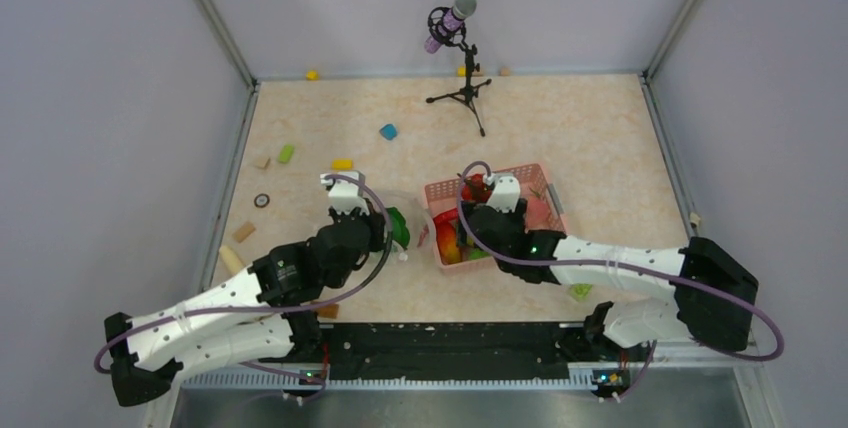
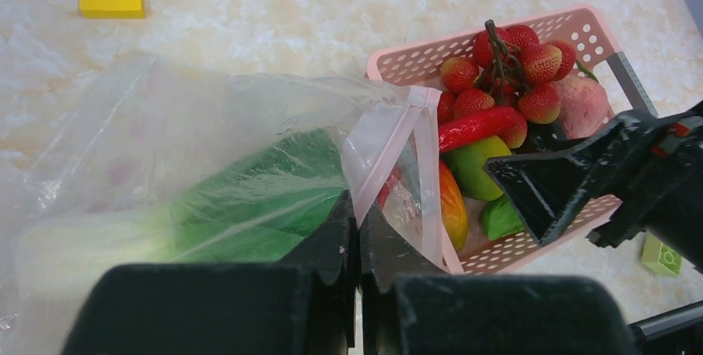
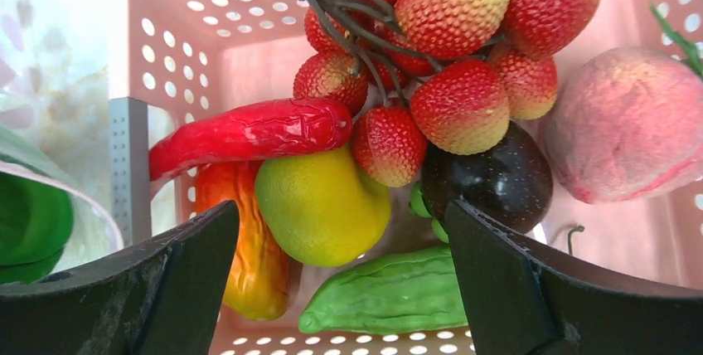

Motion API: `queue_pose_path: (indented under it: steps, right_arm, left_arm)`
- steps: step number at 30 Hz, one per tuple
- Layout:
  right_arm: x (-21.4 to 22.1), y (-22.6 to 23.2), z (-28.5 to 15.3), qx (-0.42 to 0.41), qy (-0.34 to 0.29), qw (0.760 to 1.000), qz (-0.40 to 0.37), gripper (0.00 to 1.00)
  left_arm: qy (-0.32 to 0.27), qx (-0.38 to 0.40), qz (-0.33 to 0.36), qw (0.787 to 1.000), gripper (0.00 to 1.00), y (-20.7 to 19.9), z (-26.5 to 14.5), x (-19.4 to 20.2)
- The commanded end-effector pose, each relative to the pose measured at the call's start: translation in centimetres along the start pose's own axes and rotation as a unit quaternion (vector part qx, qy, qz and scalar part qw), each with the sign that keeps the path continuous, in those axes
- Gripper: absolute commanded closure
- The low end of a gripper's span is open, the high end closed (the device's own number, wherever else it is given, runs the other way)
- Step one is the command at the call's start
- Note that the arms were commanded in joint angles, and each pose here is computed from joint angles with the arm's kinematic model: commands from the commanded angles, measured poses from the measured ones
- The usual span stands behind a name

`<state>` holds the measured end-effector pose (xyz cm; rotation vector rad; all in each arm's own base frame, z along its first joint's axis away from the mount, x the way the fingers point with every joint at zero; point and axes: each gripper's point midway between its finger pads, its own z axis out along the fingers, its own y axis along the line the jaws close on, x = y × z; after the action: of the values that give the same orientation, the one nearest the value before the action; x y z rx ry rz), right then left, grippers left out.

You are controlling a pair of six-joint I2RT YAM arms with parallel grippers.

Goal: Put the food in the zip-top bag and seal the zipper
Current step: Pick up the fake fruit from the bin.

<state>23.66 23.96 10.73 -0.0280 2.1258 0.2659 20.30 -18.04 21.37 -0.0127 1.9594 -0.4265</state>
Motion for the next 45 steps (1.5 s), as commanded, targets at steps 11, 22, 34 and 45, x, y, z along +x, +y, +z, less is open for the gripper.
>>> queue_pose_path:
  steps: [11,22,34,45]
  right_arm:
    - [1.3,2.3,3.0,0.013,0.024,0.999,-0.018,0.19]
    - [1.0,0.0,2.7,0.068,0.009,0.998,0.001,0.51]
    - [-1.6,-3.9,-1.2,0.067,-0.059,0.993,0.081,0.65]
    - [-8.0,-5.2,-6.9,-0.022,-0.169,0.974,0.148,0.64]
  left_arm:
    - [-0.029,0.011,-0.024,0.999,1.00,0.5,-0.5,-0.7]
    - [-0.029,0.012,-0.025,0.999,1.00,0.5,-0.4,-0.4]
    - [-0.025,0.013,-0.024,0.999,1.00,0.4,-0.2,-0.2]
    - [-0.025,0.018,-0.025,0.999,1.00,0.3,-0.4,-0.2]
